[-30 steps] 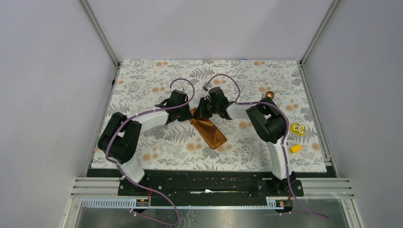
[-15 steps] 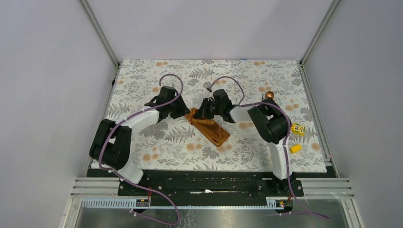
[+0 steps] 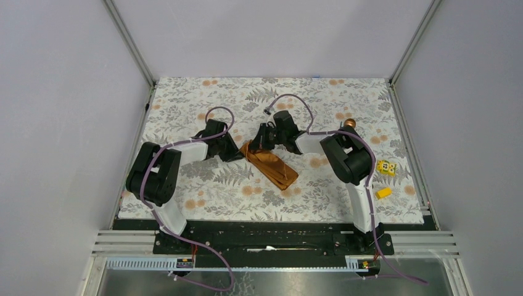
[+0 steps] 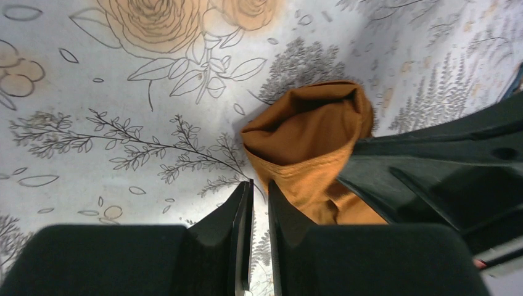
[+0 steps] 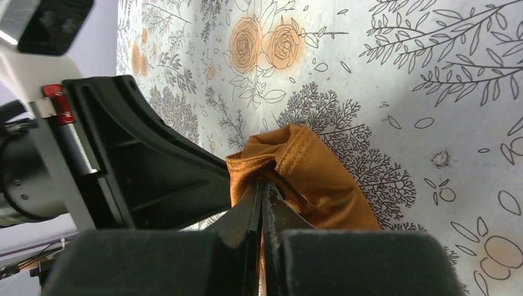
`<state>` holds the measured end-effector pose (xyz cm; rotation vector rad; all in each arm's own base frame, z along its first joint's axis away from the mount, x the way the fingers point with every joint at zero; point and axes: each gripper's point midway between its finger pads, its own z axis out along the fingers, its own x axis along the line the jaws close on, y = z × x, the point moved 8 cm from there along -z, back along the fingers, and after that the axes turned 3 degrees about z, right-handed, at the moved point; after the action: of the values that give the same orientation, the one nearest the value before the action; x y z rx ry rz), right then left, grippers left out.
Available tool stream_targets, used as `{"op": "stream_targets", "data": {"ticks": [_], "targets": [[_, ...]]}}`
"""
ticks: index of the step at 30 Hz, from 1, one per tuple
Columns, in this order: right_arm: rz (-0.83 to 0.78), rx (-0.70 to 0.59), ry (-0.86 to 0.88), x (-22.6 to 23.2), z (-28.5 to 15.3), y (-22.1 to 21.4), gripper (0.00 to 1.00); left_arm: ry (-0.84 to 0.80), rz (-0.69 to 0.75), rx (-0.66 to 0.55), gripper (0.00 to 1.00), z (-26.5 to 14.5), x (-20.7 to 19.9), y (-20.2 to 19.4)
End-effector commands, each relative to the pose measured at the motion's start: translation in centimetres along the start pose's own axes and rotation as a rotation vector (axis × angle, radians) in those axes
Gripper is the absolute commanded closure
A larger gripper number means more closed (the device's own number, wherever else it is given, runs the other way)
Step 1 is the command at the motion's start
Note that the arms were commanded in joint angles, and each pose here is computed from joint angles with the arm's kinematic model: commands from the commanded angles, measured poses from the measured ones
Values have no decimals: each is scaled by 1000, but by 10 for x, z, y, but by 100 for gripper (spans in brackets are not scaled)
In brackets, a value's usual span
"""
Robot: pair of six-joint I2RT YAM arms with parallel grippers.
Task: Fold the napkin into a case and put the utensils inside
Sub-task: Grasp the top corner of the smaller rectangle folded napkin from the folded napkin.
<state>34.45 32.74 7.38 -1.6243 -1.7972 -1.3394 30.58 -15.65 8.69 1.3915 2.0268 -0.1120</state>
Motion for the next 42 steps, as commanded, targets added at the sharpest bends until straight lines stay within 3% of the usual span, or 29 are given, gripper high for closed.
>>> {"op": "stream_targets", "data": {"ticks": [1,3,6,12,19,23,28,34,36,42], "targets": [[-15,-4,33,15,-5,2,100,-49,-9,-10,83,7,-5,1],[-51,-8,6,16,-14,1,99,-39,-10,-10,83,7,-1,-1],[-125,21,-14,24,-24,5,84,-26,-6,-10,83,5,3,-5],[-230,45,-59,36,-42,11,73,-31,-5,-12,80,1,3,-7],[-260,105,-75,15,-20,10,63,-51,-5,-7,74,-1,0,-7],[-278,106,-84,11,-10,15,63,-48,-5,-4,74,0,1,-7],[-303,132,-89,7,-1,12,72,-42,-7,2,75,1,3,-9],[-334,152,-128,3,6,-2,65,-44,-4,2,75,1,3,-9],[-338,143,-161,-1,8,-2,70,-43,-6,3,75,1,3,-9],[-330,99,-143,18,1,8,98,-27,-12,5,75,4,6,-10]]}}
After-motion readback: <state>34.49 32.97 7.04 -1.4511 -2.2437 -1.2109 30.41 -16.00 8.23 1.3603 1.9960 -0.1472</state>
